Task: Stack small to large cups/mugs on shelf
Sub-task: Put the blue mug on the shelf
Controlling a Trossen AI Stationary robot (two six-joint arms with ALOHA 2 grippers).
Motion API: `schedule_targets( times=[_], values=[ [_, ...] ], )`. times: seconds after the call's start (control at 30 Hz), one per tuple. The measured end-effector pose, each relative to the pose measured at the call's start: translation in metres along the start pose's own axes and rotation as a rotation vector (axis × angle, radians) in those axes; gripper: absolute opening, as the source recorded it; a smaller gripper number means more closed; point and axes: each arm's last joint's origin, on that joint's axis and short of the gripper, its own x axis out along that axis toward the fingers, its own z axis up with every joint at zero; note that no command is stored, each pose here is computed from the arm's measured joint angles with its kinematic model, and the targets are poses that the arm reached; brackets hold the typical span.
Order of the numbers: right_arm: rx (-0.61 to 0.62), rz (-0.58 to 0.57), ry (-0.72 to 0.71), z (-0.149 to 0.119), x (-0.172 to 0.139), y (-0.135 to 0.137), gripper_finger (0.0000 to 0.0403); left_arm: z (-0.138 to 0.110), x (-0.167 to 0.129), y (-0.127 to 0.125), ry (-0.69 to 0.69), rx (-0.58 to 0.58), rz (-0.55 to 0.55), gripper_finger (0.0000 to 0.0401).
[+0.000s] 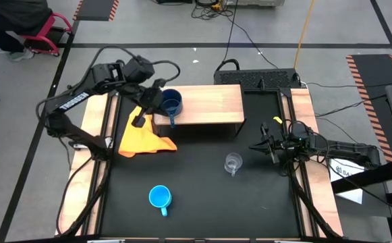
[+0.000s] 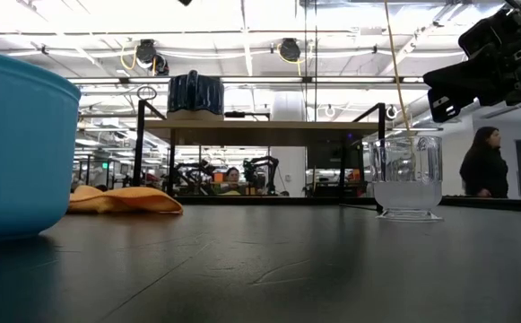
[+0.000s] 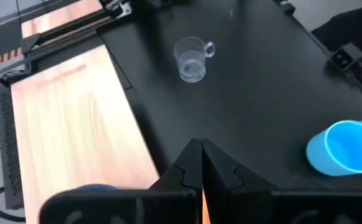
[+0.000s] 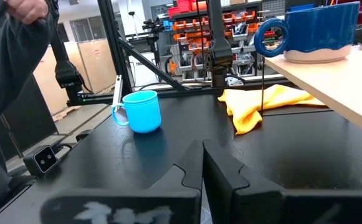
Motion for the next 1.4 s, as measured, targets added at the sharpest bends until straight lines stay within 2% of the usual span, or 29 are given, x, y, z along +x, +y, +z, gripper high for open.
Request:
schedule_targets(
  times=[0.13,0.3,0.43,0.5,0.57,0.67,0.73,0.8,0.97,1.1,1.27,1.4],
  values=[
    [0.0,0.0,0.0,0.0,0.0,0.0,0.0,-0.012,-0.009,-0.011,-0.034,0.003,0.052,0.0],
    [0.002,0.0,0.0,0.0,0.0,0.0,0.0,-0.024,-0.032,-0.036,-0.139,0.035,0.129,0.0],
    [-0.004,0.0,-0.001,0.0,0.0,0.0,0.0,-0.03,-0.047,-0.052,-0.248,0.018,0.194,0.0],
    [-0.012,0.0,0.0,0.0,0.0,0.0,0.0,-0.034,-0.049,-0.059,-0.285,0.016,0.168,0.0],
    [-0.016,0.0,-0.001,0.0,0.0,0.0,0.0,-0.039,-0.048,-0.065,-0.279,0.018,0.145,0.0],
    [-0.016,0.0,-0.001,0.0,0.0,0.0,0.0,-0.048,-0.052,-0.072,-0.211,-0.02,0.23,0.0],
    [-0.016,0.0,0.0,0.0,0.0,0.0,0.0,-0.051,-0.059,-0.077,-0.234,-0.042,0.259,0.0],
    [-0.016,0.0,0.0,0.0,0.0,0.0,0.0,-0.053,-0.062,-0.082,-0.253,-0.044,0.241,0.0],
    [-0.016,0.0,-0.001,0.0,0.0,0.0,0.0,-0.061,-0.056,-0.089,-0.295,-0.05,0.229,0.0],
    [-0.016,0.0,0.0,0.0,0.0,0.0,0.0,-0.061,-0.04,-0.093,-0.407,0.023,0.163,0.0],
    [-0.012,0.0,0.0,0.0,0.0,0.0,0.0,-0.068,-0.021,-0.098,-0.421,0.058,0.182,0.0],
    [-0.009,0.0,0.0,0.0,0.0,0.0,0.0,-0.074,-0.018,-0.104,-0.463,0.087,0.198,0.0]
  ],
)
